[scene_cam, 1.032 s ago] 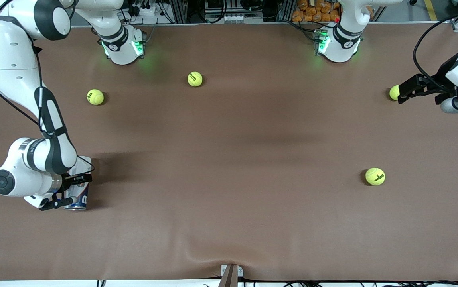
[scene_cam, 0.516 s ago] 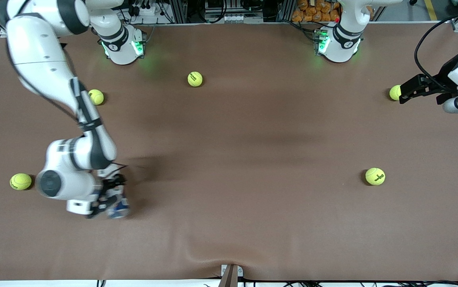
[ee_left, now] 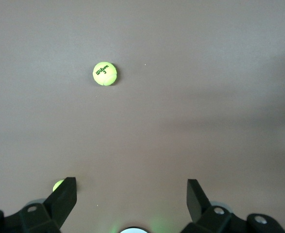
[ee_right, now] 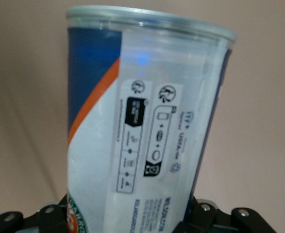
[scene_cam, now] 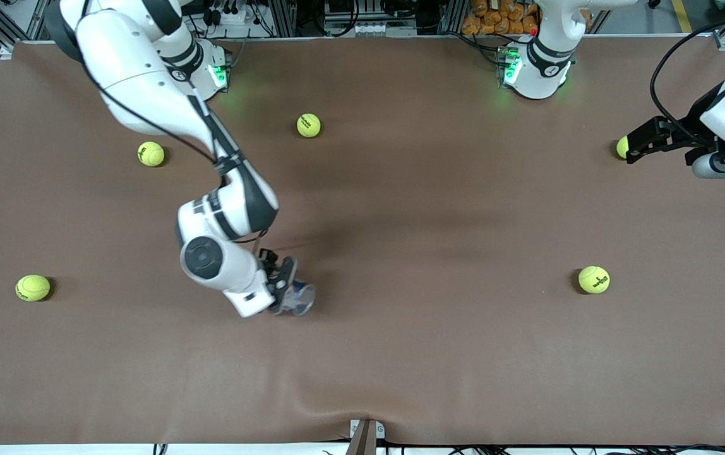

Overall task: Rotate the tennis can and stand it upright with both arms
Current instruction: 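Carry the can with the right gripper to the table center and lower it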

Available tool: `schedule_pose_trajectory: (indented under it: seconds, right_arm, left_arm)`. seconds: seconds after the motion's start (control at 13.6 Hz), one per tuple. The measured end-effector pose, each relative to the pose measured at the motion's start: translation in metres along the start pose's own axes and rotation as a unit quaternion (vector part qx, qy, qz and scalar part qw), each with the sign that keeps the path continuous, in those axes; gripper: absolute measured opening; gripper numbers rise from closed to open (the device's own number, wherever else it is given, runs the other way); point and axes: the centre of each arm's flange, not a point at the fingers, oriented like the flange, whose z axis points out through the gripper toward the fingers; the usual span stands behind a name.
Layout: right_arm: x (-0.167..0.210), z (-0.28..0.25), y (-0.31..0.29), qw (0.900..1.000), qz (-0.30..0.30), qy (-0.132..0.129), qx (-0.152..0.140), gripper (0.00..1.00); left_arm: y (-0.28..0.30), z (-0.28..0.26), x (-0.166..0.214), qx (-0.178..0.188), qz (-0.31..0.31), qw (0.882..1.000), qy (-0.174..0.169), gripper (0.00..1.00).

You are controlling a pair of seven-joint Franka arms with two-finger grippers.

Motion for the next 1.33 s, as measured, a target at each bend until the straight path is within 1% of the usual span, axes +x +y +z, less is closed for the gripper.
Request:
schedule_pose_trajectory:
  seconds: [0.07,0.15,0.29,0.37,0.44,0.52,0.59,0.74,0.81,1.03,1.18,1.33]
  right_arm:
    - [0.024,0.002,-0.015,0.999,-0.040,0.000,-0.006,0.80]
    - [0.049,0.004,-0.033,0.997,-0.079,-0.007,-0.015,0.80]
    - [0.097,0.011,-0.074,0.987,-0.150,-0.040,-0.037,0.80]
    - [0.113,0.015,-0.090,0.983,-0.168,-0.050,-0.042,0.80]
    - [0.121,0.019,-0.099,0.982,-0.175,-0.056,-0.044,0.81]
    - [0.123,0.023,-0.103,0.981,-0.178,-0.060,-0.044,0.81]
    - [0.121,0.029,-0.103,0.983,-0.165,-0.064,-0.042,0.82]
    - [0.113,0.043,-0.100,0.989,-0.114,-0.081,-0.050,0.86]
    - [0.112,0.050,-0.102,0.989,-0.102,-0.091,-0.056,0.89]
    - [0.118,0.063,-0.112,0.987,-0.106,-0.101,-0.059,0.90]
    - [0.120,0.062,-0.112,0.986,-0.111,-0.102,-0.066,1.00]
    - [0.124,0.051,-0.108,0.986,-0.110,-0.097,-0.074,1.00]
  left_arm:
    - [0.000,0.000,0.000,0.000,0.000,1.000,0.000,1.00]
    - [0.000,0.000,0.000,0.000,0.000,1.000,0.000,1.00]
    - [0.000,0.000,0.000,0.000,0.000,1.000,0.000,1.00]
    - [0.000,0.000,0.000,0.000,0.000,1.000,0.000,1.00]
    - [0.000,0.000,0.000,0.000,0.000,1.000,0.000,1.00]
    - [0.000,0.000,0.000,0.000,0.000,1.000,0.000,1.00]
    - [0.000,0.000,0.000,0.000,0.000,1.000,0.000,1.00]
    - [0.000,0.000,0.000,0.000,0.000,1.000,0.000,1.00]
    - [0.000,0.000,0.000,0.000,0.000,1.000,0.000,1.00]
    - [0.000,0.000,0.000,0.000,0.000,1.000,0.000,1.00]
    - [0.000,0.000,0.000,0.000,0.000,1.000,0.000,1.00]
    - [0.000,0.000,0.000,0.000,0.000,1.000,0.000,1.00]
